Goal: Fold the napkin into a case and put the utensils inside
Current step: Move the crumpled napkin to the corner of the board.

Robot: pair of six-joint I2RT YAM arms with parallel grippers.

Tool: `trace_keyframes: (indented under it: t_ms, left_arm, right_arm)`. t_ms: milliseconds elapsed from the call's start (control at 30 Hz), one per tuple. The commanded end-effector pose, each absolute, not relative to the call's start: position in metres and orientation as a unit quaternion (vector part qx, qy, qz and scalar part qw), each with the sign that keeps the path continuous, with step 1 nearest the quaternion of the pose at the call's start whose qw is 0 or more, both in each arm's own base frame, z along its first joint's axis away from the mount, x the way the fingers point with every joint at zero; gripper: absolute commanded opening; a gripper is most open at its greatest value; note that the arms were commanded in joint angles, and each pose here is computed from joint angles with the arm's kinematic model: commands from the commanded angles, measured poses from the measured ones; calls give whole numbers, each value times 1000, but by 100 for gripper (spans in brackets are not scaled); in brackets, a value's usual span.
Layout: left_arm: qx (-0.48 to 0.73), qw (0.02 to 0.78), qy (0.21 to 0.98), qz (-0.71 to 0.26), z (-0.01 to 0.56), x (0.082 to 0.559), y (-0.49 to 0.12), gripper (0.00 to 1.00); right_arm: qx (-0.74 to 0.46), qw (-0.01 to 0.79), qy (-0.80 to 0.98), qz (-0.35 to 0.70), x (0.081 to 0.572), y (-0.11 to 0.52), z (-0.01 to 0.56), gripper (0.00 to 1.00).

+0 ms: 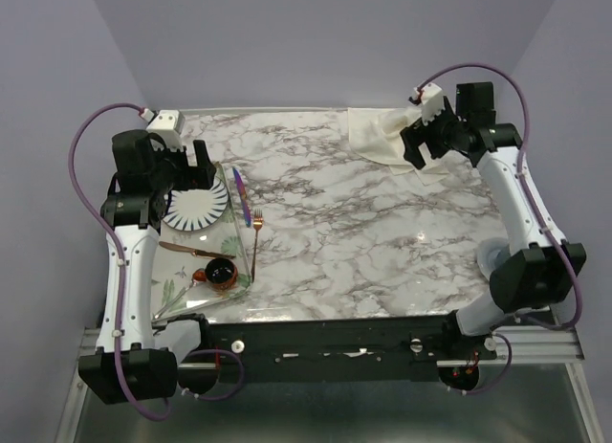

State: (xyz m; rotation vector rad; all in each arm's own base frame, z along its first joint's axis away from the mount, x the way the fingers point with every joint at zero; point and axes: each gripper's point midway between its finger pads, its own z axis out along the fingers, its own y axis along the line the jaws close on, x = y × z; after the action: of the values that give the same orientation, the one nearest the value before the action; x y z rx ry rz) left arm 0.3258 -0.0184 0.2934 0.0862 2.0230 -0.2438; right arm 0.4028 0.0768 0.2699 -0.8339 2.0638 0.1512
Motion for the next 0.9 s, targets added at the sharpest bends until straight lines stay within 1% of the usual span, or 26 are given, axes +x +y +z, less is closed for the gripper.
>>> trace_keyframes:
  t_ms: [0, 67, 100, 200, 300, 467, 733, 767, 867]
  left_arm:
    - [69, 542, 829, -122, 302, 335, -29, 99]
    - [65, 528, 838, -125, 295, 338, -28, 99]
    - [65, 524, 840, -125, 293, 339, -28, 99]
    - [69, 510, 848, -129, 284, 341, -29, 99]
    - [71, 501, 852, -136, 278, 342, -31, 99]
    - [79, 478, 863, -140, 261, 347, -31, 99]
    - [86, 447, 875, -167, 247, 352, -39, 99]
    - [88, 446, 874, -172, 247, 352, -41, 99]
    - [92, 446, 873, -176, 245, 350, -42, 99]
  right_arm:
    - [-396, 397, 828, 1, 453, 85, 225, 100]
    - [-414, 385, 825, -24, 472, 90, 216, 100]
    - [-419, 367, 830, -26, 483, 92, 197, 100]
    - [-423, 341, 838, -45, 507, 92, 171, 100]
    - [-423, 330, 842, -57, 522, 89, 157, 100]
    - [-425, 296, 852, -75, 537, 83, 109, 100]
    - [-428, 265, 858, -102, 551, 70, 67, 99]
    - [-430, 262, 858, -105, 552, 68, 64, 98]
    - [-438, 247, 858, -106, 551, 64, 50, 86]
